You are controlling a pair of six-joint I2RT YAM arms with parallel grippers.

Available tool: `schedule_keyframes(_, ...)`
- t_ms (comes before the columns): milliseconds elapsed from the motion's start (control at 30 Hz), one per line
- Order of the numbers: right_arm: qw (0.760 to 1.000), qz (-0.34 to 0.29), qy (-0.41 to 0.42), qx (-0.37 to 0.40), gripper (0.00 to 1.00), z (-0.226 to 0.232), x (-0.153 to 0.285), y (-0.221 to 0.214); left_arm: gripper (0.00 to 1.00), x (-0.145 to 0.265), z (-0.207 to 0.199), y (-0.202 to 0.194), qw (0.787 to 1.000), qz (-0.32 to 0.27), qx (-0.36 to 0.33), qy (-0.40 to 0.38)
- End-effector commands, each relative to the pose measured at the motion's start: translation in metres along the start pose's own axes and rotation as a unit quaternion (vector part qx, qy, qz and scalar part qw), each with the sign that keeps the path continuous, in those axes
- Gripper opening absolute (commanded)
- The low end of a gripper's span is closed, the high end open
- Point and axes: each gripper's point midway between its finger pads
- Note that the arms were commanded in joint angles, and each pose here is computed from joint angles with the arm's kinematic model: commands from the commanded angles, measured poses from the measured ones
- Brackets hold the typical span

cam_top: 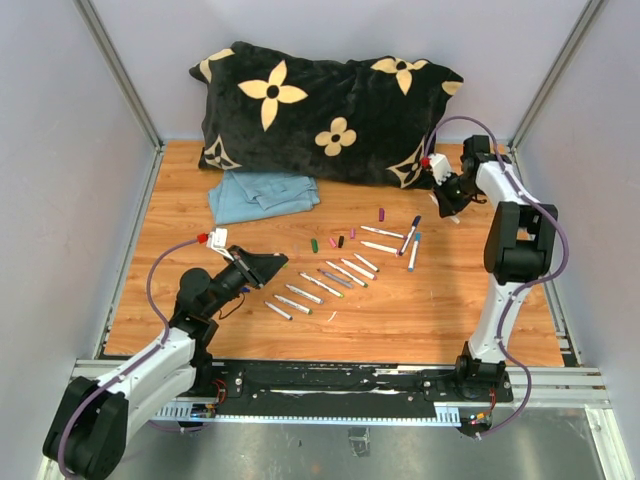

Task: Open the pen caps
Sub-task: Place the pen at the center of the board.

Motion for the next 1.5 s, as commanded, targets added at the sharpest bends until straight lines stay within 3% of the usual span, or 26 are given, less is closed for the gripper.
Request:
schedule_keyframes(0, 1.0, 0.021, 0.015, -0.013, 0.15, -0.008, -0.013, -0.01, 0.0, -0.002, -0.012, 0.004, 1.0, -0.003, -0.001, -0.024)
schedule_keyframes(333, 0.998, 0.035, 0.045, -0.022, 0.22, 0.001, -0.039, -0.017, 0.0, -0.004, -0.011, 0.003, 1.0, 0.002, 0.004, -0.023)
schedule_keyframes(767, 0.998, 0.034, 0.05, -0.026, 0.33, 0.008, -0.036, -0.017, 0.0, -0.006, -0.016, -0.002, 0.999, 0.019, 0.015, -0.035)
schedule_keyframes(1067, 1.0, -0.001, 0.004, -0.024, 0.48, -0.002, 0.005, 0.009, 0.0, -0.008, -0.019, -0.004, 0.998, 0.029, 0.029, -0.038)
schedule_keyframes(1467, 0.992, -0.119, -0.012, -0.034, 0.49, 0.043, 0.083, 0.057, 0.0, -0.04, -0.029, -0.031, 0.997, 0.066, 0.016, -0.03)
Point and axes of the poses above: each gripper's point midway between its finger pads, its own x axis back along the fingers, its own z axis along the line the jaws close on, y = z × x, and after that the axes turned 14 degrees about x, right-handed
